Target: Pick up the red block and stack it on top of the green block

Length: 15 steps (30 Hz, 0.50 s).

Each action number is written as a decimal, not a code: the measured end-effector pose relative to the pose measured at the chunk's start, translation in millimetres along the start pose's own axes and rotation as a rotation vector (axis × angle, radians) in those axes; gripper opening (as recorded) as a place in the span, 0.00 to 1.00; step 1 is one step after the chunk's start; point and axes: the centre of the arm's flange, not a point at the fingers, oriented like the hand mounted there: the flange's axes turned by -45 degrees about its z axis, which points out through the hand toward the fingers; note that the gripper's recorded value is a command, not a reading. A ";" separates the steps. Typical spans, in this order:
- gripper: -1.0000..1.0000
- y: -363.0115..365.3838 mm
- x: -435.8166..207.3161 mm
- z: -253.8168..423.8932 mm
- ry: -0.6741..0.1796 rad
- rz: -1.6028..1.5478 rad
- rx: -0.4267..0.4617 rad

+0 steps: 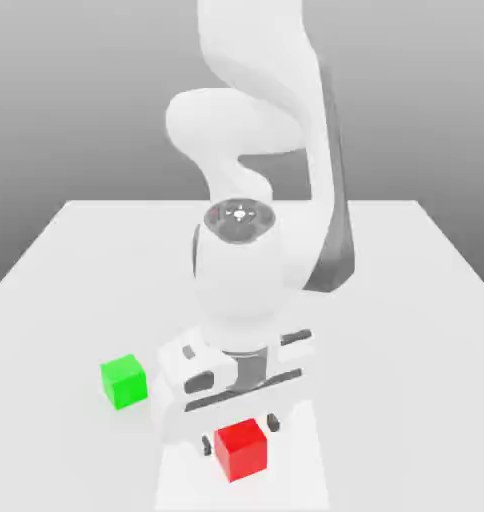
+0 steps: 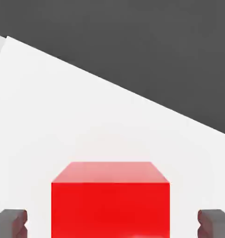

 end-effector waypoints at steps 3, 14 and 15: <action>0.00 0.0 -0.1 0.0 -0.001 0.000 0.000; 0.00 47.5 -46.7 -75.4 -0.007 0.025 -0.020; 0.00 60.1 -62.8 -80.1 -0.010 0.031 -0.025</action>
